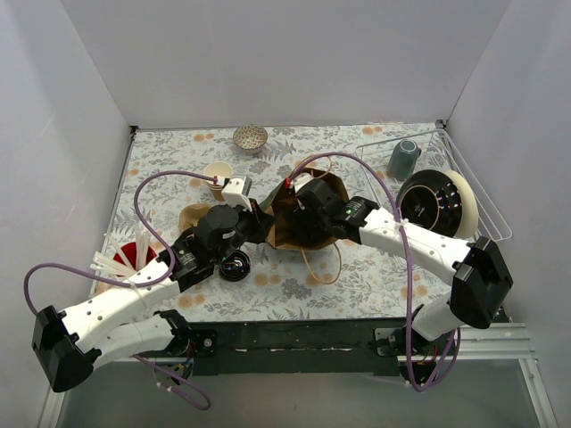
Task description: Pack the takeout coffee
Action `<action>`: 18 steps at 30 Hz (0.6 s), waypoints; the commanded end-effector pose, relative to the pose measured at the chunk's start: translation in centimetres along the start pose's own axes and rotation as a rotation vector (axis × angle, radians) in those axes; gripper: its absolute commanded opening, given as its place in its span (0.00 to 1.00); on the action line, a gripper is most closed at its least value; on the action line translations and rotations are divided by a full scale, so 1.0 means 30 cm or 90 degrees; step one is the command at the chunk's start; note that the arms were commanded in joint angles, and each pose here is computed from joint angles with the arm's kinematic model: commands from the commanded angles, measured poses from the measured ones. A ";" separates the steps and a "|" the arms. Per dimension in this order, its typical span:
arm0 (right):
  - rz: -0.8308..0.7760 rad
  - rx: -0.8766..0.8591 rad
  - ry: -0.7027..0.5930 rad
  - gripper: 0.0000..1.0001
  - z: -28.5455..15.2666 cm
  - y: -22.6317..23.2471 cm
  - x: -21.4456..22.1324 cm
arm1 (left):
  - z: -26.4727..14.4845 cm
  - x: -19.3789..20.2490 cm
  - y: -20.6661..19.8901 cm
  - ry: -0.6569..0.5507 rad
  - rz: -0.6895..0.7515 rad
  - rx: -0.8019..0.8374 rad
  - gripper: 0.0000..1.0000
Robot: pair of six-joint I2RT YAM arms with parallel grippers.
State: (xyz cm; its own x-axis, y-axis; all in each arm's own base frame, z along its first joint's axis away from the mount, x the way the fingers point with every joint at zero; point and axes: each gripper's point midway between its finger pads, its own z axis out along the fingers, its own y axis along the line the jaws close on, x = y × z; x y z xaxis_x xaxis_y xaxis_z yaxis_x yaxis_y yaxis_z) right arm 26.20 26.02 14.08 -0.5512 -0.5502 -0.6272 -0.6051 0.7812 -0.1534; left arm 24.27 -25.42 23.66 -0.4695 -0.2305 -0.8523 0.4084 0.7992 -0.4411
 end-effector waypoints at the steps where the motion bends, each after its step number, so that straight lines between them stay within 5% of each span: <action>1: 0.051 0.032 -0.053 0.86 0.028 -0.021 -0.072 | -0.022 0.007 -0.023 0.002 -0.013 0.027 0.00; 13: 0.027 0.041 -0.167 0.89 0.062 -0.040 -0.112 | -0.021 0.009 -0.036 0.003 -0.012 0.041 0.00; 18: 0.016 0.052 -0.185 0.80 0.074 -0.059 -0.101 | -0.020 0.016 -0.033 0.005 -0.016 0.041 0.00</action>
State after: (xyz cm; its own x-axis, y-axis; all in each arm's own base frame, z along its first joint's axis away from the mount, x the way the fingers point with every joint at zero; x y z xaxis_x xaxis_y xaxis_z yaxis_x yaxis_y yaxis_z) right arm 28.54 26.42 11.73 -0.4618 -0.4864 -0.7418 -0.5589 0.8089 -0.1824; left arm 23.72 -26.00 23.60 -0.4860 -0.2356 -0.8416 0.4321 0.7723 -0.4657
